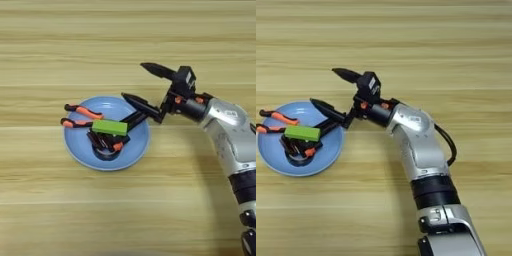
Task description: Move the objects on the table
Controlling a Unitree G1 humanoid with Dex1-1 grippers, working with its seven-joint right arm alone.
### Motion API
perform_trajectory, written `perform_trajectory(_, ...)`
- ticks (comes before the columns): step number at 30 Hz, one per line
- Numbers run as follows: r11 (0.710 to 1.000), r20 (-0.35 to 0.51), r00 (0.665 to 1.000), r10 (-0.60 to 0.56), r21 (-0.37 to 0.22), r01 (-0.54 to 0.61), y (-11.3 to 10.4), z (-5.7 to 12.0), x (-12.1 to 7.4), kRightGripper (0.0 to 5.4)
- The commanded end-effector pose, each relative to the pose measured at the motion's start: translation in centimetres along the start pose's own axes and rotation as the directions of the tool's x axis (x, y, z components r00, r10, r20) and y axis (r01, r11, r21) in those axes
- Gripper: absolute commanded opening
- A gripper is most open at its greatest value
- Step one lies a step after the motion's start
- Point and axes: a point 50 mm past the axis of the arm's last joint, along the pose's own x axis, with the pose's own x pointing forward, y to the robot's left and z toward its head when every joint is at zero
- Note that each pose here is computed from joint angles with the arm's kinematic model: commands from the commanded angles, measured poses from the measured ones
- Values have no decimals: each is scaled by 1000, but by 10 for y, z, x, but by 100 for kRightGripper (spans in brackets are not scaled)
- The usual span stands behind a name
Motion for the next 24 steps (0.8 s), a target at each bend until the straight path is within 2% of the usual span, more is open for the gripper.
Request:
perform_trajectory(1, 996, -54, 998, 45, -77, -49, -6, 7, 4, 536)
perform_trajectory(10, 983, -156, 975, 157, -73, -170, 2, -8, 1, 536)
perform_trajectory(16, 981, -160, 972, 173, -59, -185, 7, -15, 6, 536)
perform_trajectory(24, 980, -184, 968, 168, -76, -185, 13, -24, 18, 536)
